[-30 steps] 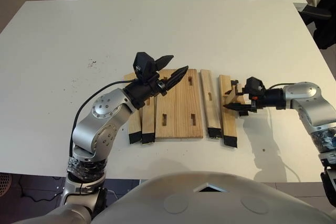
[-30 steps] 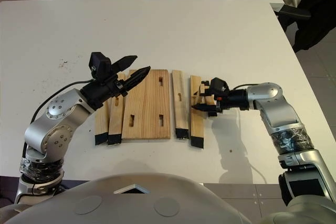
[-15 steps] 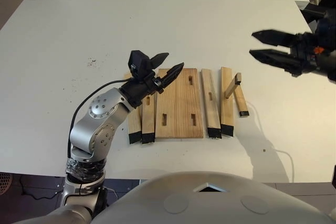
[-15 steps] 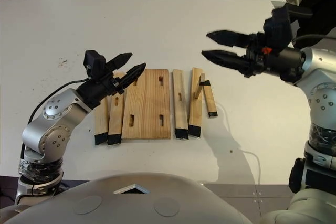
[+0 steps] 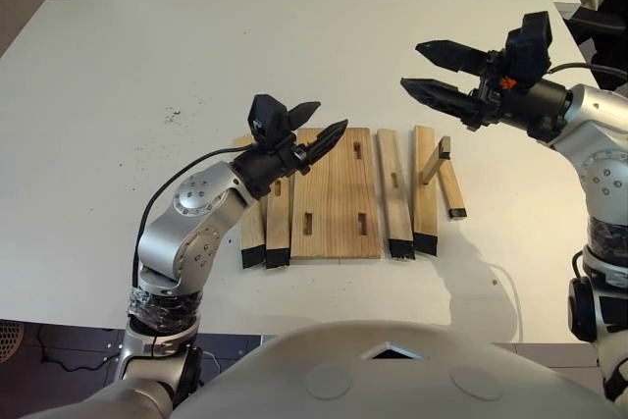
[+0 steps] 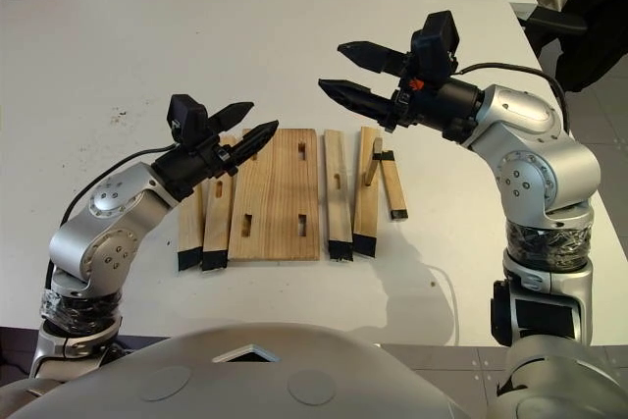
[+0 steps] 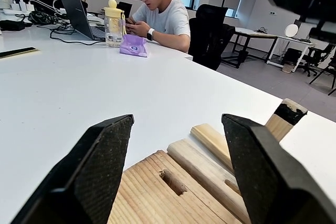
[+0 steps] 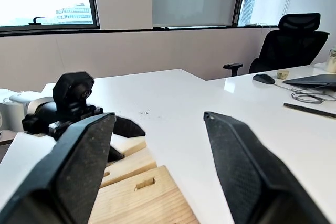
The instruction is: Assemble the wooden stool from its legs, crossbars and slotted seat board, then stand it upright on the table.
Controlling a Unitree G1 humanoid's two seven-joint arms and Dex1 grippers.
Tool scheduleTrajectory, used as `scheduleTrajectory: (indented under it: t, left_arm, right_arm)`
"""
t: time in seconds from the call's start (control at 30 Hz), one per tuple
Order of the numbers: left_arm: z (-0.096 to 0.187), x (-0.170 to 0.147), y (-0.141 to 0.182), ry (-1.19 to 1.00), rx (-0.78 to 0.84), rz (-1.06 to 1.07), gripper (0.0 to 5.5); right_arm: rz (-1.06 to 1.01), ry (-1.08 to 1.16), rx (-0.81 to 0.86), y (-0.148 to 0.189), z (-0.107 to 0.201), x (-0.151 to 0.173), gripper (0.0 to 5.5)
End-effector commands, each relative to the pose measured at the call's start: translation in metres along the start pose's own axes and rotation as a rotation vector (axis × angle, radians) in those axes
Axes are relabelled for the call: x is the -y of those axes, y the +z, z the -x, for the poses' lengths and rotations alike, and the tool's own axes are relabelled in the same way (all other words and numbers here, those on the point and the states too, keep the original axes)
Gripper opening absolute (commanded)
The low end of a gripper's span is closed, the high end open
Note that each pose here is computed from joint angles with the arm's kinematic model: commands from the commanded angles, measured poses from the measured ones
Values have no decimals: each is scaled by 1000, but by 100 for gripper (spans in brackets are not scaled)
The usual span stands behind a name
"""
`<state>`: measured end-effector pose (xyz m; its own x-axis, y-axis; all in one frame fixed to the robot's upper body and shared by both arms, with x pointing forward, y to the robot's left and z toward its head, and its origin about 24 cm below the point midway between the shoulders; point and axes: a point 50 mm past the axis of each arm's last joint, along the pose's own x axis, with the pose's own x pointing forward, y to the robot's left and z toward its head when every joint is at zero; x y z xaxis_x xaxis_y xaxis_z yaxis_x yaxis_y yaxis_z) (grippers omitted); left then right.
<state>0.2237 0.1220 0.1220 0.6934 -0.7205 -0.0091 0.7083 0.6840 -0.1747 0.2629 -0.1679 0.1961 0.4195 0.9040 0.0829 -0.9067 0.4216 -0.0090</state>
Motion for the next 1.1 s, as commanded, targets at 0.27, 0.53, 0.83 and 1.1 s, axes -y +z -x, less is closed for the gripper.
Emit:
scheduleTrajectory:
  t: [0.27,0.53,0.83,1.1]
  left_arm:
    - [-2,6,2,-86,-33,-41,312]
    - [2,3,2,-59,-28,-31,312]
    - [8,0,-3,20,-13,-32,312]
    - [4,0,-8,12,-30,-44,312]
  right_arm:
    - [-70,-77,-303,-107,34,-10,312]
    - [-36,-86,71,-9,20,-10,312]
    - [-145,219,-441,-59,73,-65,312]
    - [-19,104,-590,-129,77,-59,312]
